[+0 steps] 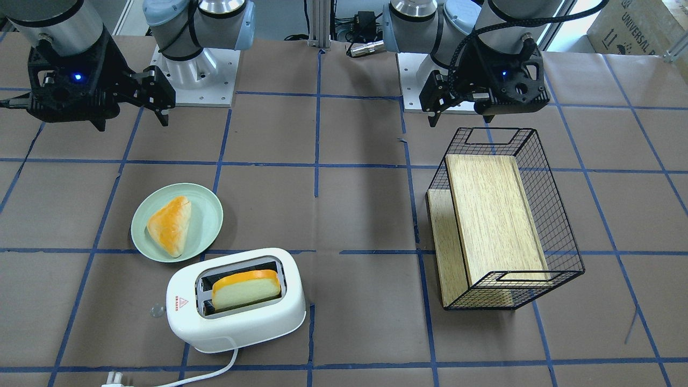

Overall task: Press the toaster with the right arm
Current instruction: 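Move the right gripper toward the side of the white toaster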

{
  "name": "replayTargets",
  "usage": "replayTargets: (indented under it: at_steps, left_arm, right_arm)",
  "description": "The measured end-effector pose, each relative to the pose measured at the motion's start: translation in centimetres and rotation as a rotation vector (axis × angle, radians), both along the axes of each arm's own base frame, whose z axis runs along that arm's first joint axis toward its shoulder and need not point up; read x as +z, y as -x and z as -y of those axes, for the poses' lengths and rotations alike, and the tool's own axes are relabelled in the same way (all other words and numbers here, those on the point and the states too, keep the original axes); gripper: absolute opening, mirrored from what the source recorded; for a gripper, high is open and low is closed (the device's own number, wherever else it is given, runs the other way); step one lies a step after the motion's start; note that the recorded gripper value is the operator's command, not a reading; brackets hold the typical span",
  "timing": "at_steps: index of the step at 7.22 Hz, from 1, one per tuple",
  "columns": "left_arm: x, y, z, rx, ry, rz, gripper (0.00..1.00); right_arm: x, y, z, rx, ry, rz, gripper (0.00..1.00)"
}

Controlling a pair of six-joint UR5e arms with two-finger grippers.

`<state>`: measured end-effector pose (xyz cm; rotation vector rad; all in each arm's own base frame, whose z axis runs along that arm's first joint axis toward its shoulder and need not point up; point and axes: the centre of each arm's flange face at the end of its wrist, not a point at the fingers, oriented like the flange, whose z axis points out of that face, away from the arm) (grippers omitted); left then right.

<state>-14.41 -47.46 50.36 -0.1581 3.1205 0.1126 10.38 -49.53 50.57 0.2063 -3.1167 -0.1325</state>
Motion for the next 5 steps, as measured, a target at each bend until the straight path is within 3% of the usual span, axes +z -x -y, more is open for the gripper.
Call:
replayTargets:
  at_steps: [2, 3, 5]
  left_arm:
    - [0.0, 0.0, 0.0, 0.000, 0.000, 0.000, 1.00]
    - [0.0, 0.0, 0.0, 0.000, -0.001, 0.000, 1.00]
    - [0.0, 0.0, 0.0, 0.000, -0.001, 0.000, 1.00]
  right_arm:
    - [-0.2, 0.0, 0.0, -0.001, -0.001, 0.001, 0.99]
    - [-0.1, 0.1, 0.3, -0.004, 0.017, 0.000, 0.91]
    - [0.4, 0.3, 1.3, -0.012, 0.066, 0.006, 0.96]
